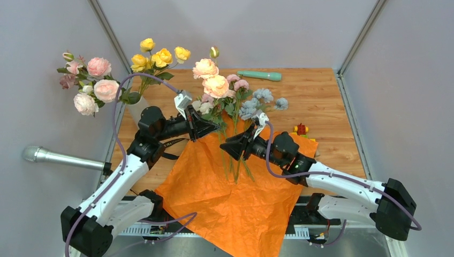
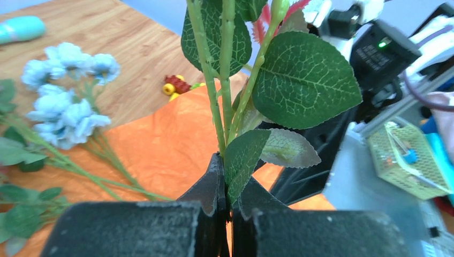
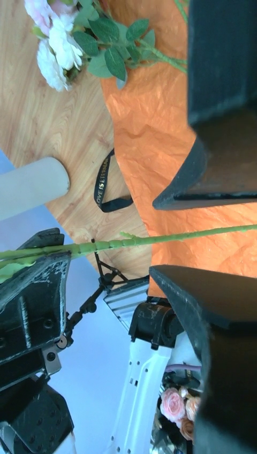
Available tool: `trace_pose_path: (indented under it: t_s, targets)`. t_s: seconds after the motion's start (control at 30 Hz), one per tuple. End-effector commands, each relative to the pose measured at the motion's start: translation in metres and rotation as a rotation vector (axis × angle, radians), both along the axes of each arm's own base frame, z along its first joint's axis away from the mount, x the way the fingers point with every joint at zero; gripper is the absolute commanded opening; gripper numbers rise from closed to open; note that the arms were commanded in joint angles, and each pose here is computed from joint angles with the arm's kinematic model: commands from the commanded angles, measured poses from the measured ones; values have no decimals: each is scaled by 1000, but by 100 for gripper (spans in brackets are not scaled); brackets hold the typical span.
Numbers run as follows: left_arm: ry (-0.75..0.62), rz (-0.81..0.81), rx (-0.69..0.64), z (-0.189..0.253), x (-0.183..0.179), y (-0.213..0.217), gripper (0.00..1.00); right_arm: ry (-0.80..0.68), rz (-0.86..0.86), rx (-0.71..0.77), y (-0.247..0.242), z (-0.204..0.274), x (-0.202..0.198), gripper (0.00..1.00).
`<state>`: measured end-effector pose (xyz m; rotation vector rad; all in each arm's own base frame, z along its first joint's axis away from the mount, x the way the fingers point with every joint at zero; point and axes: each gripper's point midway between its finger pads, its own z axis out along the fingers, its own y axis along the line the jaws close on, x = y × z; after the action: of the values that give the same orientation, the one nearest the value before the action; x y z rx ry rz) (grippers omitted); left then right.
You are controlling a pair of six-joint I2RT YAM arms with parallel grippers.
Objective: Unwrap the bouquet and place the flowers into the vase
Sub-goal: Insert the fake flower into the vase.
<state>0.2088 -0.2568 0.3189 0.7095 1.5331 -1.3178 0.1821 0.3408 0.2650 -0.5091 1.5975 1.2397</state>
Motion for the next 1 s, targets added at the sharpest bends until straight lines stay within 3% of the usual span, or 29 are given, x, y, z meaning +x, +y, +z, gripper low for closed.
trace_pose_path:
  t_s: [0.0, 0.1, 0.27, 0.5, 0.63, 0.97]
  targets:
    - [-141, 115, 74, 11, 9, 16, 0, -58, -50, 47, -10, 28, 3, 52]
    - [-171, 169, 91, 11, 19, 28, 0, -63, -75, 38, -18, 26, 4, 66]
    - [-203, 337, 116, 16, 48, 61, 0, -48, -131, 14, -32, 18, 6, 77]
    - [-304, 719, 392, 23, 87, 131, 0, -29, -231, -22, -62, 4, 7, 84]
    - [-387, 899, 476, 48, 94, 167, 0, -43, -293, -36, -84, 2, 7, 88]
    - [-423, 1225, 439, 111, 127, 245, 0, -12, -442, -33, -129, -30, 7, 94]
